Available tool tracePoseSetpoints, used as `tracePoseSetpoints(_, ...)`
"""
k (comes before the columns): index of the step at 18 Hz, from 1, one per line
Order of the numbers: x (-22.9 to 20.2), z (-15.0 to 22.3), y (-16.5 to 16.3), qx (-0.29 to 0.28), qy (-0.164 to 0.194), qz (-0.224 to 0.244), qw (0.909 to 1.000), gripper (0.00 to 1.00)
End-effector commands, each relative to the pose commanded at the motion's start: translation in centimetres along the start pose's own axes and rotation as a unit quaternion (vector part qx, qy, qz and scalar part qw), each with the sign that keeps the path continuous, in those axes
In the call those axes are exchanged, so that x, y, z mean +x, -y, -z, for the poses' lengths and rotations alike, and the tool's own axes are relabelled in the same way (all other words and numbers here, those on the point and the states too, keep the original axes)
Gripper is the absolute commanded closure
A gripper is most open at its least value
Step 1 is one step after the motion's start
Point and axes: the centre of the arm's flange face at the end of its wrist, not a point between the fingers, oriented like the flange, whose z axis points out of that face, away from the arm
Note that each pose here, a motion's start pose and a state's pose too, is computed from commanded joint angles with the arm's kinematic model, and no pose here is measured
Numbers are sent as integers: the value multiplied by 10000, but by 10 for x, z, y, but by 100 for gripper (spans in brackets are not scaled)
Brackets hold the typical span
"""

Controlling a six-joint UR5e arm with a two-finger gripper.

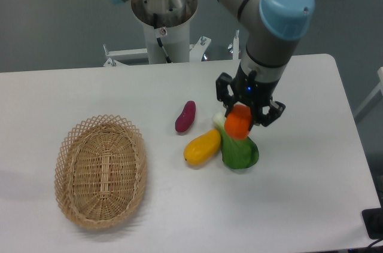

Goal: Pick up the orange from the table
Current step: 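Lift the grasped orange fruit up above the bok choy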

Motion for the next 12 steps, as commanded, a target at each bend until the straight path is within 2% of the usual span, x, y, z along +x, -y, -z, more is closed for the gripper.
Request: tracePoseSetpoints(12,-1,4,3,154,67,49,9998,49)
